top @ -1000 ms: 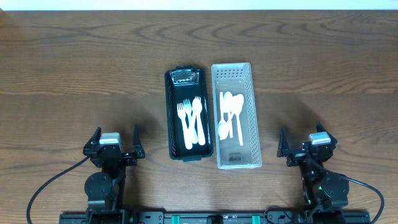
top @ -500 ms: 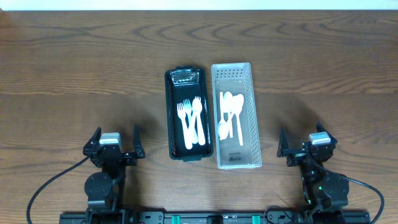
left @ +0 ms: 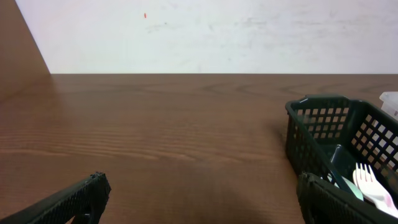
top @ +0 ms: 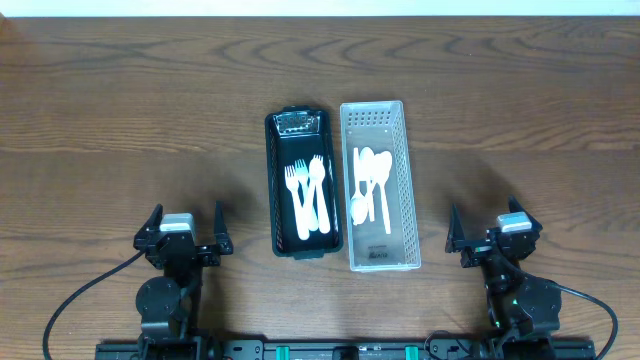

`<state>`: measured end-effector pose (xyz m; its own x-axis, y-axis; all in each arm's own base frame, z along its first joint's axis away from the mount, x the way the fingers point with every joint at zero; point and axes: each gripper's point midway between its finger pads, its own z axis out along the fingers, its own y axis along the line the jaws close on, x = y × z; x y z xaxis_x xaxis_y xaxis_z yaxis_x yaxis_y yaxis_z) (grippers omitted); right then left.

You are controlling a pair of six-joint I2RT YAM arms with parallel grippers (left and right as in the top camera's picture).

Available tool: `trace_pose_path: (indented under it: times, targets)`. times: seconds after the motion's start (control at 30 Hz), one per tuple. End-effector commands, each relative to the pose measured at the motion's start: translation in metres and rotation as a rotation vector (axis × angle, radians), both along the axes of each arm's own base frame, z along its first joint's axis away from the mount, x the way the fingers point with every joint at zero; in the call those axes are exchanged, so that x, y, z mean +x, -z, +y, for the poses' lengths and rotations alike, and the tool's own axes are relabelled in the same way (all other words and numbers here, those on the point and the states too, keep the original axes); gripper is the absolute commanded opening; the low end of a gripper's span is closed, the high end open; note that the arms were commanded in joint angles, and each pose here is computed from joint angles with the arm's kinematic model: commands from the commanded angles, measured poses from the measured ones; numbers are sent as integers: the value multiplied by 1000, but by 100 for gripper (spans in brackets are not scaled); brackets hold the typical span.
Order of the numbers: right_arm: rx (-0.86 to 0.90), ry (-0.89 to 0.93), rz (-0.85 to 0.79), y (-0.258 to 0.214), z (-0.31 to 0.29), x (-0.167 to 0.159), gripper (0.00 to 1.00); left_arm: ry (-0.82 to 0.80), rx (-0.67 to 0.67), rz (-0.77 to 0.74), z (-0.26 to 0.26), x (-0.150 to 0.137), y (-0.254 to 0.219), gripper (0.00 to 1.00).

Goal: Pack container

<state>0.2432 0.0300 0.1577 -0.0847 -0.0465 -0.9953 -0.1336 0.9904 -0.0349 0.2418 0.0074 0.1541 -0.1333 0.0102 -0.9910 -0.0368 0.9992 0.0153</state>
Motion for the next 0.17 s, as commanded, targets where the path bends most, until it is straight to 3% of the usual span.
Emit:
trace_pose_path:
  times: [0.0,0.13]
  targets:
    - [-11,-3,-5,0,0,0,99,8,-7,33,-1,1,17,98]
    - [-11,-3,-5,0,0,0,99,8,-7,33,-1,1,17,98]
